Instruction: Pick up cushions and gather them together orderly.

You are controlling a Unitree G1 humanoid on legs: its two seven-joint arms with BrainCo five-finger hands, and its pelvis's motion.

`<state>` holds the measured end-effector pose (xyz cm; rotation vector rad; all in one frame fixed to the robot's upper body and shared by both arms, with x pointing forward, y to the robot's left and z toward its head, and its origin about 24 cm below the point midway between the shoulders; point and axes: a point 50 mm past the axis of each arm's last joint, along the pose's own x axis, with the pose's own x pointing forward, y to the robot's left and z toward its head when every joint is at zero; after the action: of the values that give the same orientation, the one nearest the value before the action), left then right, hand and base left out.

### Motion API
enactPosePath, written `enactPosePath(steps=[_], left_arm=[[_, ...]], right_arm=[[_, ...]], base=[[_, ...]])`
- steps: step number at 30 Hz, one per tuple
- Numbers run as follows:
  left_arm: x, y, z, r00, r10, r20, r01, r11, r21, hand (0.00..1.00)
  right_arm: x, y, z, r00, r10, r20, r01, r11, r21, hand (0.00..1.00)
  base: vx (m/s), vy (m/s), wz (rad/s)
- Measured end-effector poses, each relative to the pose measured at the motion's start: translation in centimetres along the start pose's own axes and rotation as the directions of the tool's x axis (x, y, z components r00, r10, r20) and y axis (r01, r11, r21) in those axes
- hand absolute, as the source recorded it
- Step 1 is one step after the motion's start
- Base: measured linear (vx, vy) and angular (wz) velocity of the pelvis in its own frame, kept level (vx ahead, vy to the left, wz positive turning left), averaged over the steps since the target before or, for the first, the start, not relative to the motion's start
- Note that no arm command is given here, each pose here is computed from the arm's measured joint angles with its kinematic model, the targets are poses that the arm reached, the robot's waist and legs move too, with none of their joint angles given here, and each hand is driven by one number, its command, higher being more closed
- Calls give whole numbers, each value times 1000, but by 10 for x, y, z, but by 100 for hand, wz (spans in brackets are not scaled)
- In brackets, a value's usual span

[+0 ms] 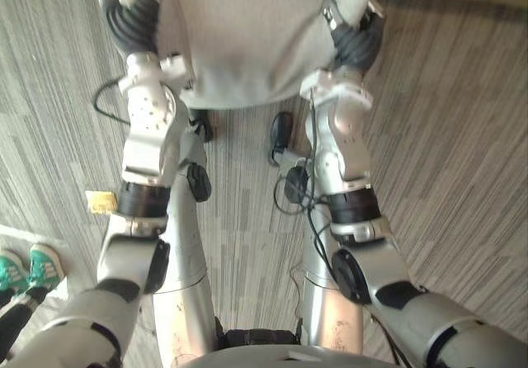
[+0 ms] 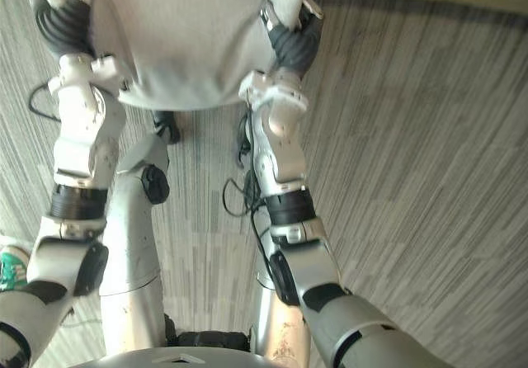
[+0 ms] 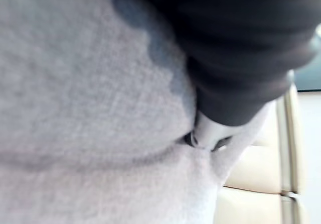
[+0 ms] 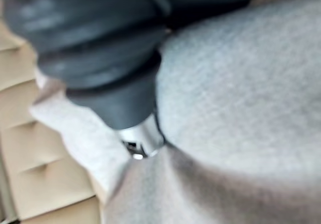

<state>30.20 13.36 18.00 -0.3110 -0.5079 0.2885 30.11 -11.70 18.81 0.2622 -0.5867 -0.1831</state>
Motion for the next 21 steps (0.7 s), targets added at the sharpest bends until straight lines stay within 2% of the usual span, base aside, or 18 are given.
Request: enactPosePath(steps=[5,6,13,21], left_arm=[[-44,29,-37,983,-1,-182,14,998,68,100],[-62,42,-49,967,7,-254,16,996,90,100],[-122,83,-66,897,42,-440,22,990,140,100],[-133,89,-64,884,33,-467,33,991,133,100]], right_arm=[[-56,-29,-38,978,6,-208,-21,997,-69,100],[-77,-37,-49,957,13,-289,-40,995,-87,100],[-141,-59,-60,873,43,-485,-103,990,-97,100],[-142,-63,-62,866,65,-496,-129,987,-97,100]], base=[[177,2,-2],[175,53,-6],[181,72,-8],[88,80,-9]])
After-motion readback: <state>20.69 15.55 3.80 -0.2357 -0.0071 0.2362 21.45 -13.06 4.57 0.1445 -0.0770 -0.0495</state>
